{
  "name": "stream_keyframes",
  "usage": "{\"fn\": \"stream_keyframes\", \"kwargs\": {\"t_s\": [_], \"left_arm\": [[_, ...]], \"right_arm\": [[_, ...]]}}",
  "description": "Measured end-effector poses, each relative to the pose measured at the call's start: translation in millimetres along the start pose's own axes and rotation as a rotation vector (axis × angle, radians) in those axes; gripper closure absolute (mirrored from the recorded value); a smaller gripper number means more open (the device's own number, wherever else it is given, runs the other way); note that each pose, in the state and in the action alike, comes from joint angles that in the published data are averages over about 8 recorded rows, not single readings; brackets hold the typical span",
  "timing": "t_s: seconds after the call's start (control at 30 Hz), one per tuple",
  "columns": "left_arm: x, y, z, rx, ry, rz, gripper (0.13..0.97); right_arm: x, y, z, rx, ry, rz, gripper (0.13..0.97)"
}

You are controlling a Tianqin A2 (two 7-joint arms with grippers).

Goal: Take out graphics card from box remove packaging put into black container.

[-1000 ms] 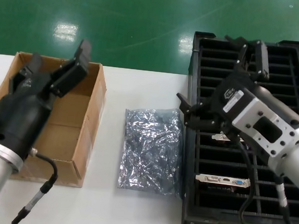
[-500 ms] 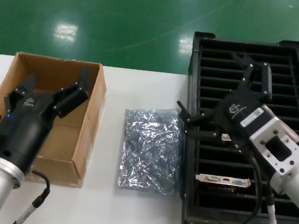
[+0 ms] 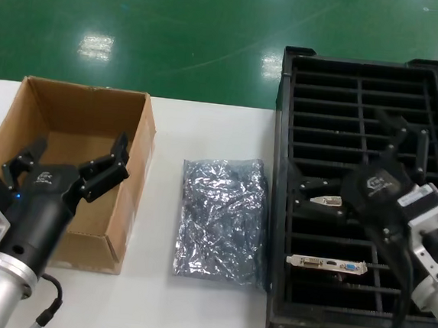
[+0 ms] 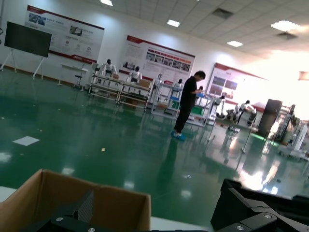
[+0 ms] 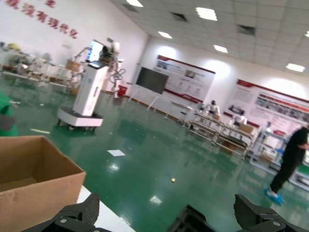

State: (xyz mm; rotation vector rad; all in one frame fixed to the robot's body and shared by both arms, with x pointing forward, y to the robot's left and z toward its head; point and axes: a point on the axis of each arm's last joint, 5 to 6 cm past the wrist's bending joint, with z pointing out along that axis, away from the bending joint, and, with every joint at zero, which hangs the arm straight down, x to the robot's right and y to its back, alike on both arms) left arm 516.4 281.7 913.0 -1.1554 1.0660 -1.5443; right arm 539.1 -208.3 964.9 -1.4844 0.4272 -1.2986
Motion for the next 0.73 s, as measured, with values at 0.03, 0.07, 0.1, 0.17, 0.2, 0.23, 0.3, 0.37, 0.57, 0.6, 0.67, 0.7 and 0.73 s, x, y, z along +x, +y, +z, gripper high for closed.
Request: {"fn": "stream_keyframes", "kwargs": {"t_s": [0.03,0.07,0.1,0.17,0.2,0.23,0.3,0.37,0.57,0.6,0.67,0.7,0.73], "left_arm": [[-0.3,1.6,-0.6,-0.005,-0.004,0.008,0.132],[-0.6,3.3,-1.2,-0.009,-0.007,0.017,0.132],[-0.9,5.0,-1.9,-0.014,-0.011,0.025,0.132],[-1.6,8.4,-3.2,-0.024,-0.018,0.043,0.132],[-1.9,10.1,-3.8,-0.029,-0.022,0.051,0.132],[-2.1,11.7,-4.5,-0.033,-0.025,0.060,0.132],[-2.7,14.9,-5.8,-0.043,-0.032,0.076,0.132],[-3.2,18.3,-7.2,-0.053,-0.038,0.093,0.132],[-4.8,28.3,-11.7,-0.084,-0.056,0.145,0.132],[-5.0,29.9,-12.4,-0.089,-0.059,0.153,0.132],[-5.3,32.3,-13.6,-0.096,-0.063,0.166,0.132],[-5.5,33.2,-14.0,-0.099,-0.064,0.170,0.132],[-5.6,34.0,-14.4,-0.102,-0.066,0.174,0.132]], "right_arm": [[-0.2,3.1,-1.6,-0.003,0.009,0.013,0.130],[-0.3,6.4,-3.3,-0.006,0.018,0.027,0.130],[-0.5,9.7,-5.0,-0.010,0.028,0.041,0.130],[-0.8,16.4,-8.6,-0.018,0.048,0.068,0.130],[-0.9,19.7,-10.4,-0.022,0.059,0.081,0.130],[-1.1,23.0,-12.3,-0.027,0.069,0.094,0.130],[-1.4,29.5,-16.1,-0.037,0.091,0.120,0.130],[-1.6,36.2,-20.3,-0.050,0.114,0.146,0.130],[-2.6,56.6,-34.0,-0.095,0.187,0.221,0.130],[-2.8,60.0,-36.4,-0.103,0.199,0.233,0.130],[-3.0,64.9,-40.2,-0.117,0.218,0.251,0.130],[-3.1,66.6,-41.4,-0.121,0.224,0.256,0.130],[-3.3,68.4,-42.7,-0.126,0.231,0.262,0.130]]}}
